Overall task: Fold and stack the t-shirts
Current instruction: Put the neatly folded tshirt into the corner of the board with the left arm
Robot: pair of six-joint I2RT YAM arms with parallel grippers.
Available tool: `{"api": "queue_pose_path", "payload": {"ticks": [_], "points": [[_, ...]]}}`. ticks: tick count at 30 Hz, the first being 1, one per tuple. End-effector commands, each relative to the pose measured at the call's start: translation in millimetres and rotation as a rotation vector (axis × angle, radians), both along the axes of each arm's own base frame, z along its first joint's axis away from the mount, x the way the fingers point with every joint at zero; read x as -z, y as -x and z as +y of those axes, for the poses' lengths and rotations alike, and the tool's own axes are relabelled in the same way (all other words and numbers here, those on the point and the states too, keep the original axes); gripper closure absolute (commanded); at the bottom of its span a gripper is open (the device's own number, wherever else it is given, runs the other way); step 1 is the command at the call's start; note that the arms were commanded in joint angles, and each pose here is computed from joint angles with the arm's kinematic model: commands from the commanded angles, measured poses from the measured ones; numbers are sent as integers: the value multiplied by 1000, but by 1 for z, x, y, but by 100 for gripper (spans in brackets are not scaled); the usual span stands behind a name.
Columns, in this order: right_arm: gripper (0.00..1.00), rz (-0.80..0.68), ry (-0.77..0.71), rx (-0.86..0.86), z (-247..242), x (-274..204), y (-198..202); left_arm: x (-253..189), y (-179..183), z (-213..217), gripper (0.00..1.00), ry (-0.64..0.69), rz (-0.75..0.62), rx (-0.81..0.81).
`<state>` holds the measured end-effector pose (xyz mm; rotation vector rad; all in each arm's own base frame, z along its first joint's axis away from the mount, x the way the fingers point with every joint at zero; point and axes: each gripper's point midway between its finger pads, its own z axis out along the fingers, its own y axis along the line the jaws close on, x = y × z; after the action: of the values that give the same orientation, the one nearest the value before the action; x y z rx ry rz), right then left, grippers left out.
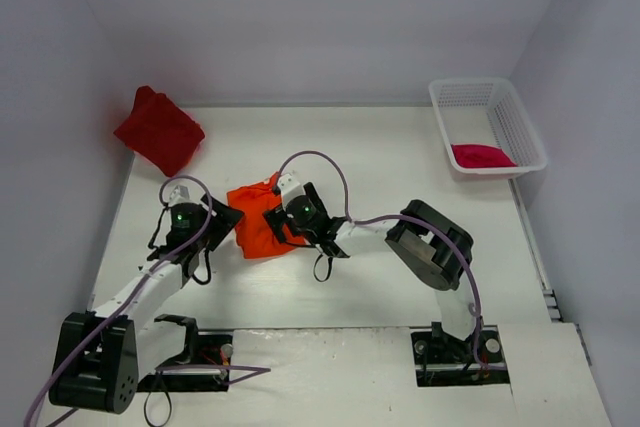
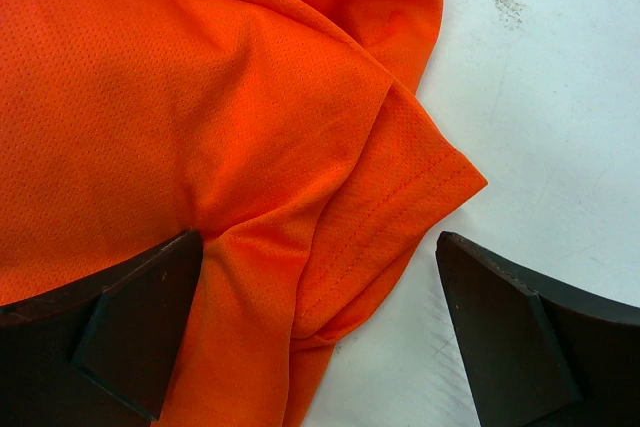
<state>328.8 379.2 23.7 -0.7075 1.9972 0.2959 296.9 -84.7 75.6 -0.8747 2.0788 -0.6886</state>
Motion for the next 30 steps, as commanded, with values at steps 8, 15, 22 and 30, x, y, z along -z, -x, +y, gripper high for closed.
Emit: {"api": "queue_pose_path", "payload": {"ticks": [8,15,22,30], "points": [[0,25,69,6,-5,15,6,-19,-34,-8,39,49,-120,16],[0,23,66,0,0,14,6,-4,-33,-4,39,36,-94,11],[0,25,68,-1,2,16,5,4,-28,3,39,-6,-63,22],[0,32,66,-5,5,22,9,17,-25,8,39,-36,-27,34]]}}
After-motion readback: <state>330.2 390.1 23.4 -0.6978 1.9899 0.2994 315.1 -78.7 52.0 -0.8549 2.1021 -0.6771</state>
